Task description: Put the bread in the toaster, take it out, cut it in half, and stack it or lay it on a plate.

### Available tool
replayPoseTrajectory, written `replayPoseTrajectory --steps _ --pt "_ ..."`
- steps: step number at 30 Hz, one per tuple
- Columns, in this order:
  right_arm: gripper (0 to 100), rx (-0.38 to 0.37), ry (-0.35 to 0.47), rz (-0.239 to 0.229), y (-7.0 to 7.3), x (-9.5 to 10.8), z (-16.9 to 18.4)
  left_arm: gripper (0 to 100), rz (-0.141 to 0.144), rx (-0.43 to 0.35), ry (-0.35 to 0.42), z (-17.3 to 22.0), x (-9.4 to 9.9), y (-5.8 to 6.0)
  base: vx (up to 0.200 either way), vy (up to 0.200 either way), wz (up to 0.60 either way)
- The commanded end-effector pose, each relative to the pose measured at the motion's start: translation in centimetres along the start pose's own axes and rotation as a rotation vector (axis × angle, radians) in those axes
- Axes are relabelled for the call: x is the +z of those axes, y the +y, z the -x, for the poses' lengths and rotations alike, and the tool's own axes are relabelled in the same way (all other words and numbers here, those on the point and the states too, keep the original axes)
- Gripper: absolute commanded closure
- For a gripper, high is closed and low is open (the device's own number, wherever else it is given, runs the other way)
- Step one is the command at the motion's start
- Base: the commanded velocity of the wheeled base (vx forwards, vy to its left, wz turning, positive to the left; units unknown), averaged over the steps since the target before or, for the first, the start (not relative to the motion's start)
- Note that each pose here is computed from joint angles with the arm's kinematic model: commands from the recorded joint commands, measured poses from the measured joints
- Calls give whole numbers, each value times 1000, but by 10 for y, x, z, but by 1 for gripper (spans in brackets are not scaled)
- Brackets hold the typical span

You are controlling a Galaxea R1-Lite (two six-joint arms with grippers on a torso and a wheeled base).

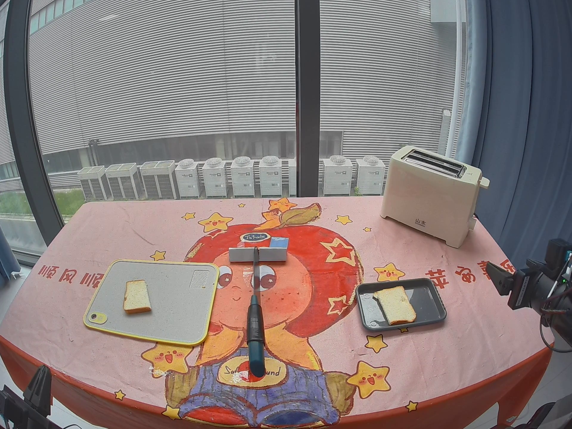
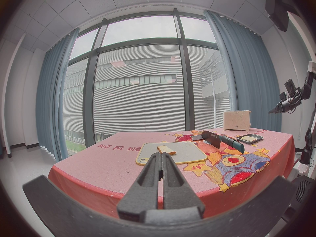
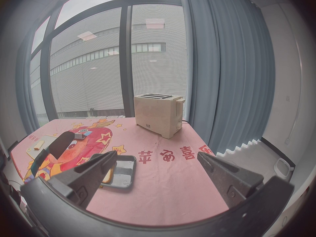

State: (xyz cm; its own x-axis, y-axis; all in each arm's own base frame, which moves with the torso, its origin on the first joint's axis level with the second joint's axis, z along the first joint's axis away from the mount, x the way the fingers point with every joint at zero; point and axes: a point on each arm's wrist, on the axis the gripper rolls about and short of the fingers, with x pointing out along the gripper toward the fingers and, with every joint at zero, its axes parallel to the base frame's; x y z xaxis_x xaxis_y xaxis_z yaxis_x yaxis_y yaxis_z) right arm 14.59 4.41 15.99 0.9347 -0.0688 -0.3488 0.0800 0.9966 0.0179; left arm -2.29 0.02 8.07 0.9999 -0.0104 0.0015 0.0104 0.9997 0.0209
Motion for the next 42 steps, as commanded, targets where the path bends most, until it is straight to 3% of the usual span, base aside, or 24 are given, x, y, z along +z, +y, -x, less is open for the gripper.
replayPoseTrajectory --steps 1,10,15,20,26,38,42 --pt "0 6 -25 1 -8 -10 16 100 -1 0 0 0 -5 0 0 0 0" --pt "0 23 -66 -2 -22 -31 42 100 -1 -2 0 0 -5 0 0 0 0" --pt "0 57 -108 21 -28 -42 56 100 1 -2 0 0 -5 0 0 0 0" --pt "0 56 -173 -4 -32 -39 66 100 -1 -2 0 0 -5 0 0 0 0" --pt "0 44 -188 -11 -37 -45 72 100 -1 -5 0 0 -5 0 0 0 0" --pt "0 -79 -229 -31 -48 -52 79 100 1 -10 0 0 -5 0 0 0 0" --pt "0 -137 -276 -62 -54 -56 86 100 1 -10 0 0 -5 0 0 0 0"
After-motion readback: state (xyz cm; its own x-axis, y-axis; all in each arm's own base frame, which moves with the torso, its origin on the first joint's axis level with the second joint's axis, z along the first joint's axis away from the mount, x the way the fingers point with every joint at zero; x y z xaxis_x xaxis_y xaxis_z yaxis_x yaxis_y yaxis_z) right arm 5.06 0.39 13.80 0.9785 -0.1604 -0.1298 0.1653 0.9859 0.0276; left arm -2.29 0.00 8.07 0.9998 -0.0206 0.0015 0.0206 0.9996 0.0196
